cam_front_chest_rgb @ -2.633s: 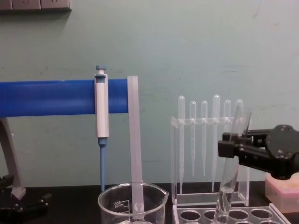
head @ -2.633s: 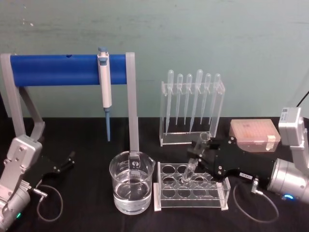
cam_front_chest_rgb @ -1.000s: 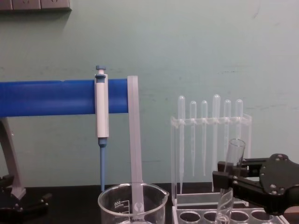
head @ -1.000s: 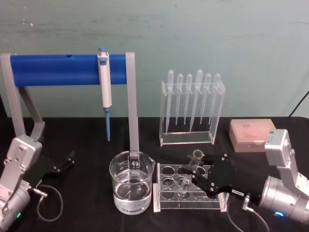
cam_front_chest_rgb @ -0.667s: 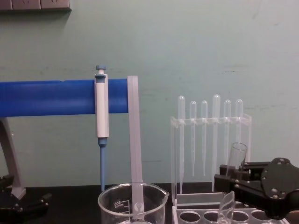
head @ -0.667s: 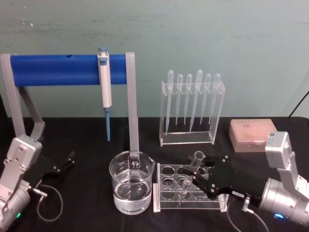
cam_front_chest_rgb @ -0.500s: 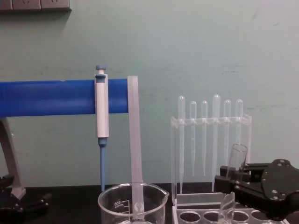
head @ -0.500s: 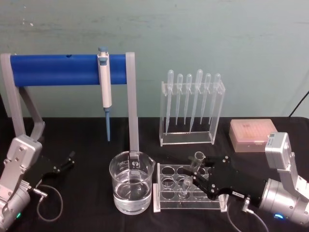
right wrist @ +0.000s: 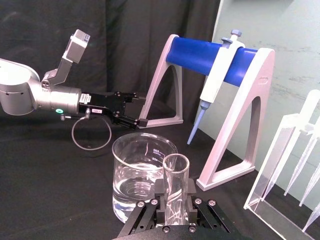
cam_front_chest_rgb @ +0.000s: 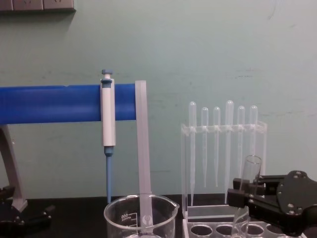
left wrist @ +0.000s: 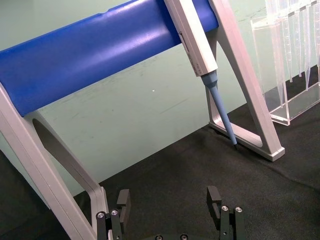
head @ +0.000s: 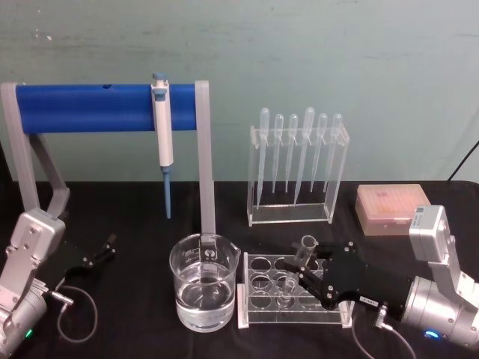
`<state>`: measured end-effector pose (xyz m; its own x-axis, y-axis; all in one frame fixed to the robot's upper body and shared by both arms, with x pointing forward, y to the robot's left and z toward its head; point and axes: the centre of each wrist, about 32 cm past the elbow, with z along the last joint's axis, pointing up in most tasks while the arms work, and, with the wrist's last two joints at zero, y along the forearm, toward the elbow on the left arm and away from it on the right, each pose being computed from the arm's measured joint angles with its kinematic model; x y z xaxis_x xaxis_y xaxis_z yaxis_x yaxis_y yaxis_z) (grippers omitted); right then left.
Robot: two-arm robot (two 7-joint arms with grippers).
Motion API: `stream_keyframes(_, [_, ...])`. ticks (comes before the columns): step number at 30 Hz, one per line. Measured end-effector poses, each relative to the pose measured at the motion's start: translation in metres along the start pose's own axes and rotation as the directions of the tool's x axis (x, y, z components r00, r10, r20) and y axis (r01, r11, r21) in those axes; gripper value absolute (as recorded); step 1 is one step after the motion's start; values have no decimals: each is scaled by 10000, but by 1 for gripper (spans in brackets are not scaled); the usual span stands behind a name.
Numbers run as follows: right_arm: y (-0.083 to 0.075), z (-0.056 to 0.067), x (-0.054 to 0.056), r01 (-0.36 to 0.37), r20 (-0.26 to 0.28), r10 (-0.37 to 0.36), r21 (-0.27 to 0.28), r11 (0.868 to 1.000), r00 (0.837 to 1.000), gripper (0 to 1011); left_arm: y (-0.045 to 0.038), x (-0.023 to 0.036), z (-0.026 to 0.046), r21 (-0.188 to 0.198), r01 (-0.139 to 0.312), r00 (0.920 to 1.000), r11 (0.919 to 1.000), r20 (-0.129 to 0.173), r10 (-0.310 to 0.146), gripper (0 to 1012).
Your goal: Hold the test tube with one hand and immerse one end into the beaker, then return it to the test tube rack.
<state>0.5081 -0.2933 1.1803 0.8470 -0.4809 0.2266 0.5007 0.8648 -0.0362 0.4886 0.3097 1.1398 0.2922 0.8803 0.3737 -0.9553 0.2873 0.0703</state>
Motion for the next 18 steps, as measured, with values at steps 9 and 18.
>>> stream_keyframes(9, [-1, 1, -1, -11, -1, 11, 3, 10000, 10000, 456, 0, 0, 0, 0, 0, 10000, 10000, 0, 0, 1000])
stream_keyframes(18, [-2, 3, -1, -9, -3, 9, 9, 10000, 10000, 741, 0, 0, 0, 0, 1, 10000, 10000, 0, -1, 1000])
